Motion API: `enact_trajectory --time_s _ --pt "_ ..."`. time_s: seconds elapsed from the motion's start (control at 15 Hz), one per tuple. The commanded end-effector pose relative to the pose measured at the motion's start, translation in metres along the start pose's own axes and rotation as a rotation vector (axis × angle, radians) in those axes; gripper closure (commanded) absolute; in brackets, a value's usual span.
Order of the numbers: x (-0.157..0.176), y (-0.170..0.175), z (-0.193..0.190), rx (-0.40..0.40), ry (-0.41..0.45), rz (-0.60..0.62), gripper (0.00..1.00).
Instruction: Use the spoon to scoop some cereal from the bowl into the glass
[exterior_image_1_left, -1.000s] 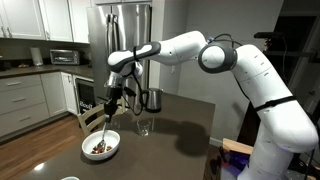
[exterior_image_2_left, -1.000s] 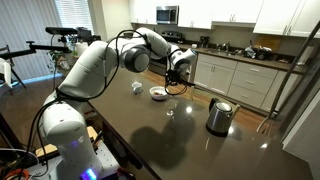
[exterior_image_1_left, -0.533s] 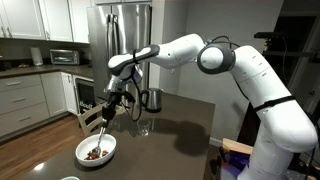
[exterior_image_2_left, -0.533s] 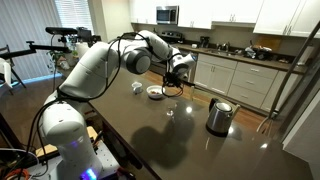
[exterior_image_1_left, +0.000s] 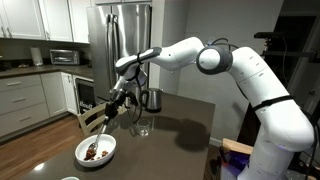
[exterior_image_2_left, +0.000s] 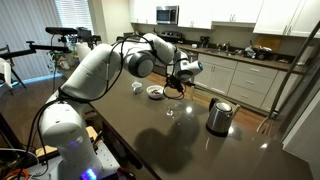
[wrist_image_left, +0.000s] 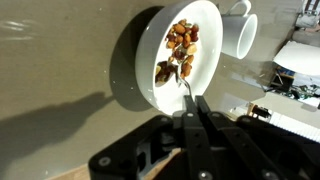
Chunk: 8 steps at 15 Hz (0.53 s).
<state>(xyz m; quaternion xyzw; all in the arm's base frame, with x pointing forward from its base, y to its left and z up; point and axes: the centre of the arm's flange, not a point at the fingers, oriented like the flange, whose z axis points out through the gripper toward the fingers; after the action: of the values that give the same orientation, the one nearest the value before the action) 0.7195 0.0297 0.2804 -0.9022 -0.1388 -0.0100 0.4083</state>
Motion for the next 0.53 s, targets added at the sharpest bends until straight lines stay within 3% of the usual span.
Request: enact_trajectory --time_s 0.0,0.47 --pt "-0.008 0.005 -0.019 0.062 0.049 -0.011 0.99" --pt "-0.012 0.011 -0.035 0.106 0.092 0.030 0.99"
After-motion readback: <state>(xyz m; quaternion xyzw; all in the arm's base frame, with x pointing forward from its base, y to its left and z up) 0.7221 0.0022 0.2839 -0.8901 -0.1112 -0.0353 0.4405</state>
